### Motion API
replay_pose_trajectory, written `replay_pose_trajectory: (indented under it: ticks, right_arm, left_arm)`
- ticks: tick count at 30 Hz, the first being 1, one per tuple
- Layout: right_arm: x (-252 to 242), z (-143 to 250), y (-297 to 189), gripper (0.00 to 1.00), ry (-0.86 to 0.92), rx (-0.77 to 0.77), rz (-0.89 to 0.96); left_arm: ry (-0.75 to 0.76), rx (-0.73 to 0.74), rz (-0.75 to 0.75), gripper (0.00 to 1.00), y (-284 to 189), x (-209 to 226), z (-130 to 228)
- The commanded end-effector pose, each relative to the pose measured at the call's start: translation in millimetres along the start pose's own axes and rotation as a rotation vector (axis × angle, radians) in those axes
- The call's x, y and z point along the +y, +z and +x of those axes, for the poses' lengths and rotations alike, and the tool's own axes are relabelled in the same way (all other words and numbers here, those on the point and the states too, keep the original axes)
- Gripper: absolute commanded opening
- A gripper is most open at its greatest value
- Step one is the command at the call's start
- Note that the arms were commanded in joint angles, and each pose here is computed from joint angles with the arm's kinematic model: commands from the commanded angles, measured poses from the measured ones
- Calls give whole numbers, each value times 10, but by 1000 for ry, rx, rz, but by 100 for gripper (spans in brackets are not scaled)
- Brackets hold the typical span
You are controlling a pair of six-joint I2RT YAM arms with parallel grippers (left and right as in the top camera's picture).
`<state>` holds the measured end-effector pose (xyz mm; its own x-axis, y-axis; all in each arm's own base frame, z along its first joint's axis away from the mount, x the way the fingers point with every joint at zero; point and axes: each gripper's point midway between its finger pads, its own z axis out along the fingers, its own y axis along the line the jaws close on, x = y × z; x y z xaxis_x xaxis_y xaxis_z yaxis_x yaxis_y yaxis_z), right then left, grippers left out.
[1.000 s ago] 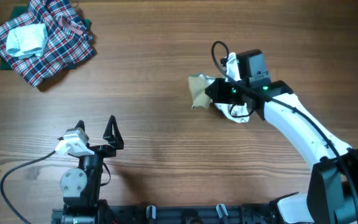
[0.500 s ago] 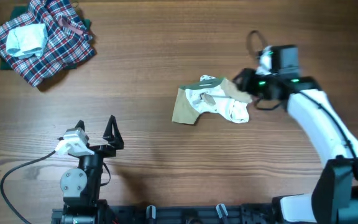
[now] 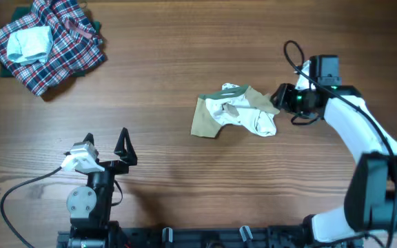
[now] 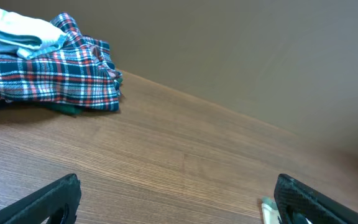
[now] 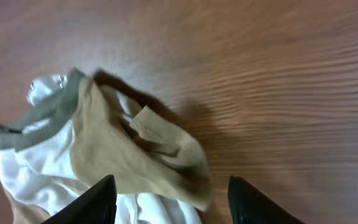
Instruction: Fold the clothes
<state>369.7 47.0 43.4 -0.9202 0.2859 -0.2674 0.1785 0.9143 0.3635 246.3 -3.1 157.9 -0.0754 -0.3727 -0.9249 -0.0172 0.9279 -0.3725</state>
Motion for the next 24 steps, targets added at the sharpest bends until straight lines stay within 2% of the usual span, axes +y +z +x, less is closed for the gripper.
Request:
replay_pose_trajectory:
  ticks: [1, 9, 10, 13, 16, 24]
  right_arm:
    - [108, 203, 198, 57, -1, 98, -101]
    - [7, 278, 335, 56, 31, 135, -67]
    - [11, 256, 338, 52, 28, 127, -70]
    - [24, 213, 343, 19, 43, 110, -74]
    - [46, 159, 333, 5, 67, 94, -79]
    - [282, -219, -26, 4, 19, -32, -125]
  left_arm:
    - [20, 5, 15, 100, 0, -22, 25]
    - [20, 5, 15, 100, 0, -22, 25]
    - [20, 5, 15, 100, 0, -22, 25]
    - [20, 5, 15, 100, 0, -22, 25]
    - [20, 5, 15, 100, 0, -22, 25]
    - [20, 5, 15, 100, 0, -22, 25]
